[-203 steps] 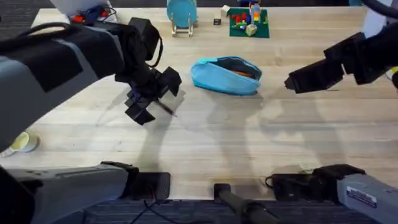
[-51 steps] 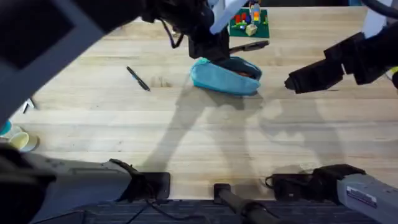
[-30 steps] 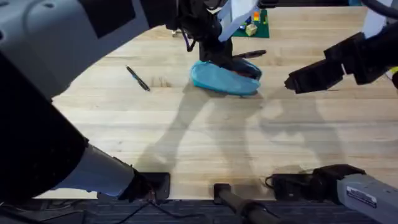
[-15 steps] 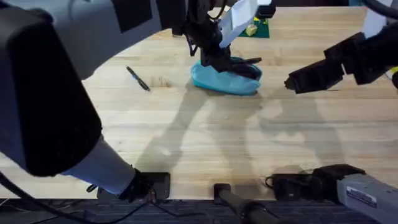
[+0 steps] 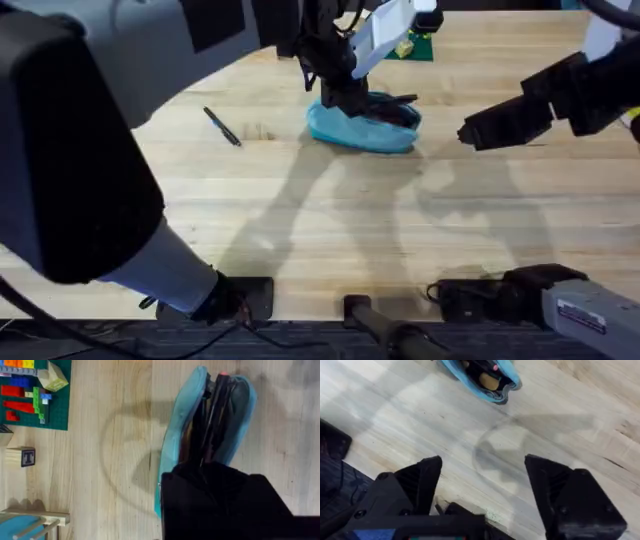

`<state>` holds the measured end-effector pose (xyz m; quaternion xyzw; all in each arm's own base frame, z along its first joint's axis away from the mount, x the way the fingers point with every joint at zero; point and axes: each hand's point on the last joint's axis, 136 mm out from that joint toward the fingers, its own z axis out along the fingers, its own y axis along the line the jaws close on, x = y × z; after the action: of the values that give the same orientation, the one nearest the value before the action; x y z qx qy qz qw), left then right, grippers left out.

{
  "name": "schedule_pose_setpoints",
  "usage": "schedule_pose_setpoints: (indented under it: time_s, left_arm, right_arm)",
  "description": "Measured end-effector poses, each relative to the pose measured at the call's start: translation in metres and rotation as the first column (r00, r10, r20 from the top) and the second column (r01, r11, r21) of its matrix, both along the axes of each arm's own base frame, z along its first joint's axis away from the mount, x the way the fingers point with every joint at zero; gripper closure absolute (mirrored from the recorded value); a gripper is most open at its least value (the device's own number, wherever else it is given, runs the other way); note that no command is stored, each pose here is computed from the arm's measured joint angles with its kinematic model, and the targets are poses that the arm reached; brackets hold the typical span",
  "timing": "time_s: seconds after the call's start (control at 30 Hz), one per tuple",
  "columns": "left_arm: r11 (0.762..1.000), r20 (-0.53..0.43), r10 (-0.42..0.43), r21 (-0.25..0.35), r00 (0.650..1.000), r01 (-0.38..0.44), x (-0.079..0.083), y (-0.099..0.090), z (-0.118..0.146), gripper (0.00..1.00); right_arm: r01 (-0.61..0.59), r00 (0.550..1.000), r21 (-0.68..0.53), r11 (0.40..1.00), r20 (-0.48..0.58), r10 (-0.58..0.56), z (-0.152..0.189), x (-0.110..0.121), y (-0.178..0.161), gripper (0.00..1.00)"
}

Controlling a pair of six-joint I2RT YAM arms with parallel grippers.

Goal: Unzip the bag, pick up the pens from the table one at a time and place them inside, then zip the bag closed.

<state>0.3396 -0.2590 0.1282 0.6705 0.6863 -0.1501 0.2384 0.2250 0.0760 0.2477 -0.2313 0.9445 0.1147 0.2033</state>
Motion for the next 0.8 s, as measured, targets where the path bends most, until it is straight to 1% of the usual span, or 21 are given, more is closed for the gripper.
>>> schedule_pose_setpoints:
  time_s: [0.03,0.07,0.1,0.13,0.17,0.23,0.27,0.33,0.53,0.8]
  left_arm:
    - [1.000,0.001,0.000,0.001,1.000,0.000,0.000,0.000,0.000,0.946]
    - [1.000,0.004,-0.003,0.002,1.000,0.003,0.000,0.000,0.000,0.889]
    - [1.000,0.003,-0.001,0.003,1.000,0.001,0.000,0.000,0.000,0.774]
    - [1.000,0.006,-0.004,0.004,1.000,0.004,0.001,0.001,0.000,0.604]
    - [1.000,0.007,-0.003,0.006,1.000,0.003,0.001,0.001,0.000,0.468]
    - [1.000,0.008,-0.002,0.008,1.000,0.002,0.001,0.001,0.000,0.139]
    - [1.000,0.007,0.000,0.010,1.000,0.000,0.001,0.001,-0.001,0.040]
    - [1.000,0.009,-0.001,0.010,1.000,0.001,0.001,0.001,-0.001,0.011]
    - [1.000,0.012,-0.001,0.011,1.000,0.000,0.002,0.002,-0.001,0.008]
    - [1.000,0.054,0.001,-0.011,0.999,-0.001,0.011,-0.003,0.004,0.008]
  right_arm:
    - [0.000,1.000,0.000,1.000,0.000,0.000,0.000,0.000,0.000,0.004]
    - [0.000,1.000,0.000,1.000,0.000,0.000,0.000,0.000,0.000,0.004]
    - [0.000,1.000,0.000,1.000,0.000,0.000,0.000,0.000,0.000,0.004]
    - [0.000,1.000,0.000,1.000,0.000,0.000,0.000,0.000,0.000,0.004]
    - [0.000,1.000,0.000,1.000,0.000,0.000,0.000,0.000,0.000,0.004]
    - [0.000,1.000,0.000,1.000,0.000,0.000,0.000,0.000,0.000,0.004]
    - [0.000,1.000,0.000,1.000,0.000,0.000,0.000,0.000,0.000,0.004]
    - [0.000,1.000,0.000,1.000,0.000,0.000,0.000,0.000,0.000,0.004]
    - [0.000,1.000,0.000,1.000,0.000,0.000,0.000,0.000,0.000,0.004]
    - [0.000,1.000,0.000,1.000,0.000,0.000,0.000,0.000,0.000,0.003]
